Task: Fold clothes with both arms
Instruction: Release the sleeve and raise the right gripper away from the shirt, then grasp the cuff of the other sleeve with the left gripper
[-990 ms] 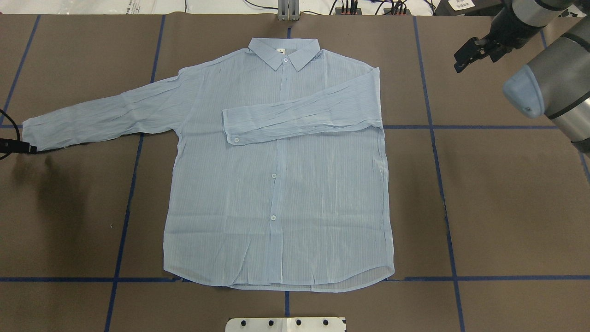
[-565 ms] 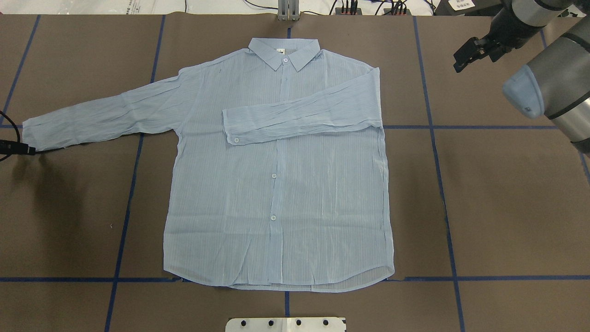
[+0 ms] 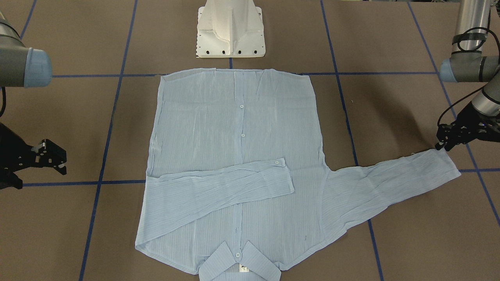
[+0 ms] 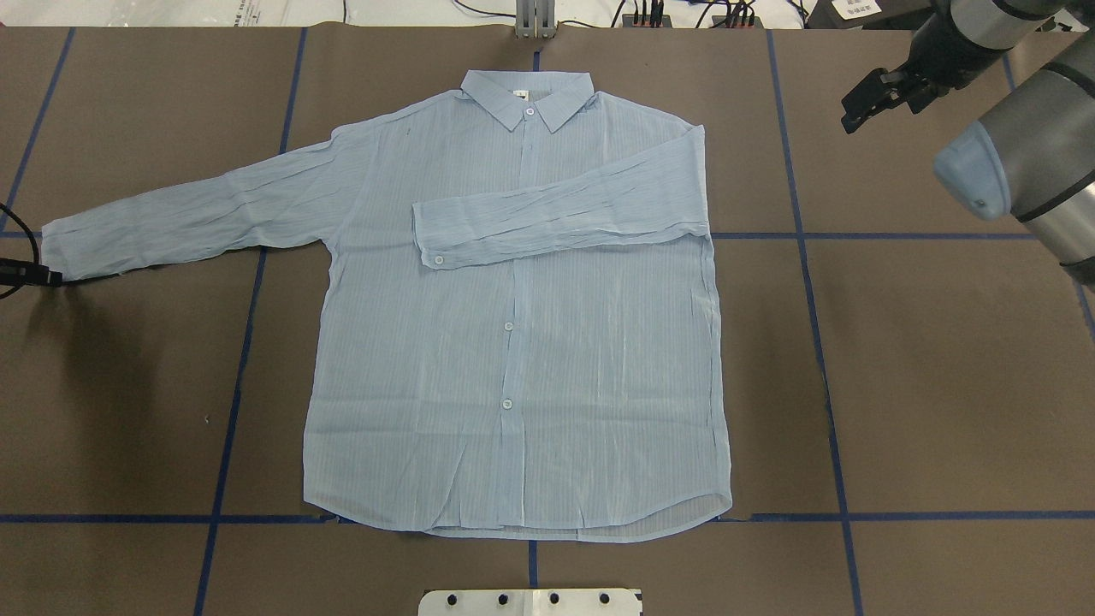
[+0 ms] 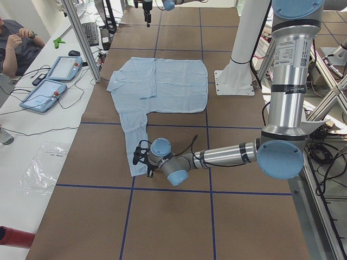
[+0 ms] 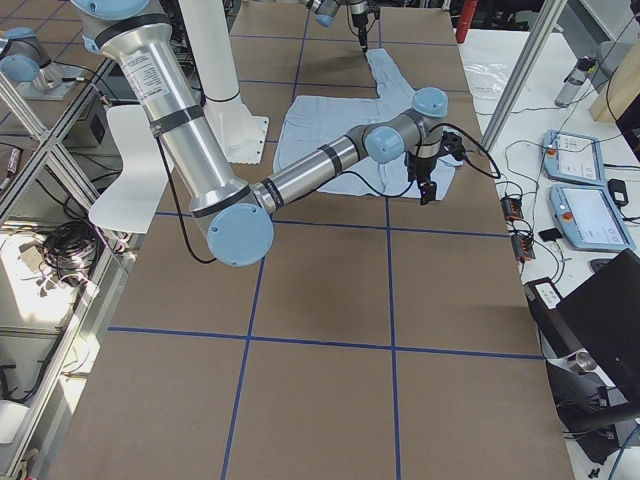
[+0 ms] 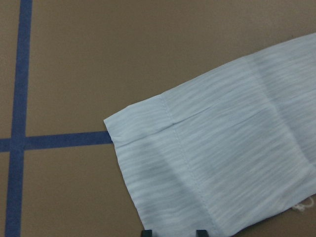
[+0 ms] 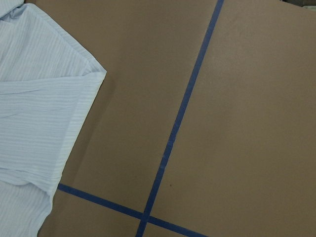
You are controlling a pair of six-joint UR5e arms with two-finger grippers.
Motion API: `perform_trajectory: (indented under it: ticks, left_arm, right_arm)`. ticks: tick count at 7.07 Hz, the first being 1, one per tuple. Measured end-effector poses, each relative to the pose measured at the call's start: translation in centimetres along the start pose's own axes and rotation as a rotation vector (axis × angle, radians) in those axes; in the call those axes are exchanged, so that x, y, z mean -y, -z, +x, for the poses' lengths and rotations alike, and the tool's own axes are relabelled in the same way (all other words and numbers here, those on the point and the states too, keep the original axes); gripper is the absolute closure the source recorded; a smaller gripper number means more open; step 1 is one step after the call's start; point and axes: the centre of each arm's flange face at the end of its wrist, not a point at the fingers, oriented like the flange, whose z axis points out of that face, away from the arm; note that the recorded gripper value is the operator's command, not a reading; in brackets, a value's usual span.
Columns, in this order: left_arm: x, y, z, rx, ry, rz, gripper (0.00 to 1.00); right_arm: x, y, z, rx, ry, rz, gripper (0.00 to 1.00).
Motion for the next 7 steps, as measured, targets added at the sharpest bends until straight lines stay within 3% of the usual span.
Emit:
perform_trajectory:
  ticks: [1, 2, 3, 4, 7]
  left_arm:
    - [0.05, -0.02, 0.02, 0.0, -0.001, 0.0, 0.59]
    - [0.03, -0.1, 0.01, 0.001, -0.002, 0.0, 0.71]
    - [-0.02, -0.18, -0.04, 0.002, -0.002, -0.002, 0.9]
    - [-0.07, -0.25, -0.05, 0.001, -0.002, -0.003, 1.0]
    - [0.13, 0.07, 0.56, -0.011, -0.018, 0.004, 1.0]
  right_arm:
    - [0.0, -0.03, 0.03, -0.001, 0.0, 0.0, 0.0]
    - [0.0, -0.06, 0.06, -0.001, -0.001, -0.001, 0.0]
    - [-0.01, -0.13, 0.11, -0.001, -0.002, -0.002, 0.0]
    - [-0.06, -0.22, 0.17, -0.001, -0.003, -0.004, 0.0]
    - [-0.12, -0.22, 0.19, -0.001, -0.004, -0.004, 0.0]
